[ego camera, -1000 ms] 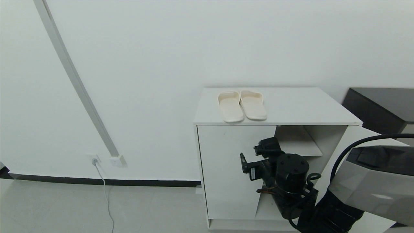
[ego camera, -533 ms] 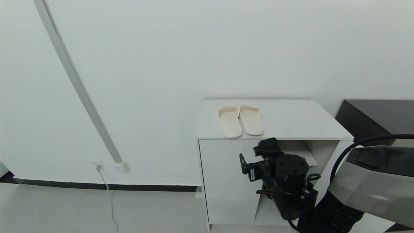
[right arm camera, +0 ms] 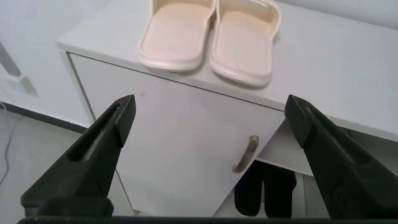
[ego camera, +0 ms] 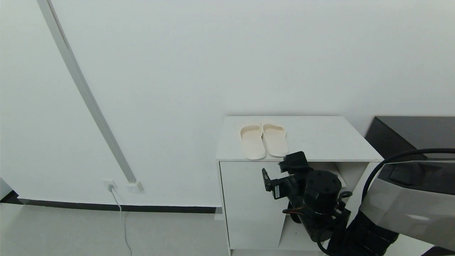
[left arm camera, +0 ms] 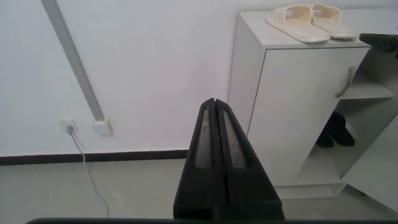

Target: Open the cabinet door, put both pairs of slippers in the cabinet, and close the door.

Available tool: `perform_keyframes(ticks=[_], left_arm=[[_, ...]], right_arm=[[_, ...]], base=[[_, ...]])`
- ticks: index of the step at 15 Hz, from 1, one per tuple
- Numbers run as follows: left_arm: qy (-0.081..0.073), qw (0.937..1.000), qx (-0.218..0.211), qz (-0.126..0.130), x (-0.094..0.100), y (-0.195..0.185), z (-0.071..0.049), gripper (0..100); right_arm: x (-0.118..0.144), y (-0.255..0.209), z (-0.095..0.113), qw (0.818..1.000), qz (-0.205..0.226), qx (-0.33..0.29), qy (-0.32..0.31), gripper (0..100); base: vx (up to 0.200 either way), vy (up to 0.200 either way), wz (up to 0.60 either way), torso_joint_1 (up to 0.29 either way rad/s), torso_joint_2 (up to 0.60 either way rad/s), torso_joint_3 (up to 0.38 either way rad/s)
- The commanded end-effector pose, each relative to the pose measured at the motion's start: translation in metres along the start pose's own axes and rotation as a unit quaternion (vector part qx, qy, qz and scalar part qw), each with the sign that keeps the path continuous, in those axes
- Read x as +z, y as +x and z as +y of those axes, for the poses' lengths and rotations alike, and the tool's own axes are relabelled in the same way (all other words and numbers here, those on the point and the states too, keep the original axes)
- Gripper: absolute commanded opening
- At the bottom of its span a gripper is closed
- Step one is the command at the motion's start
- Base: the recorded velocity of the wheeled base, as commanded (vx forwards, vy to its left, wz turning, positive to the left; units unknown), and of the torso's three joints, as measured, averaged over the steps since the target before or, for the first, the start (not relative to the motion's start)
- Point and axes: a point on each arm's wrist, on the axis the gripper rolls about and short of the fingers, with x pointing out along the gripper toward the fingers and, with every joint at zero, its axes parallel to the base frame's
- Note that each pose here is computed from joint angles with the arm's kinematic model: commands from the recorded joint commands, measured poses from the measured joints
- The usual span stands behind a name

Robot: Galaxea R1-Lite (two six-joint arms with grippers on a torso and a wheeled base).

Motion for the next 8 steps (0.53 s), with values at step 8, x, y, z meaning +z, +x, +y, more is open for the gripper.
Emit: perform_keyframes(ticks=[8], left_arm=[[0.0,1.0,0.0,0.0,0.0,0.0,0.0,0]], right_arm=[[0.039,0.006,0.0,1.0,0.014,0.001,0.005,100]], base=[[0.0,0.0,0.0,0.0,0.0,0.0]])
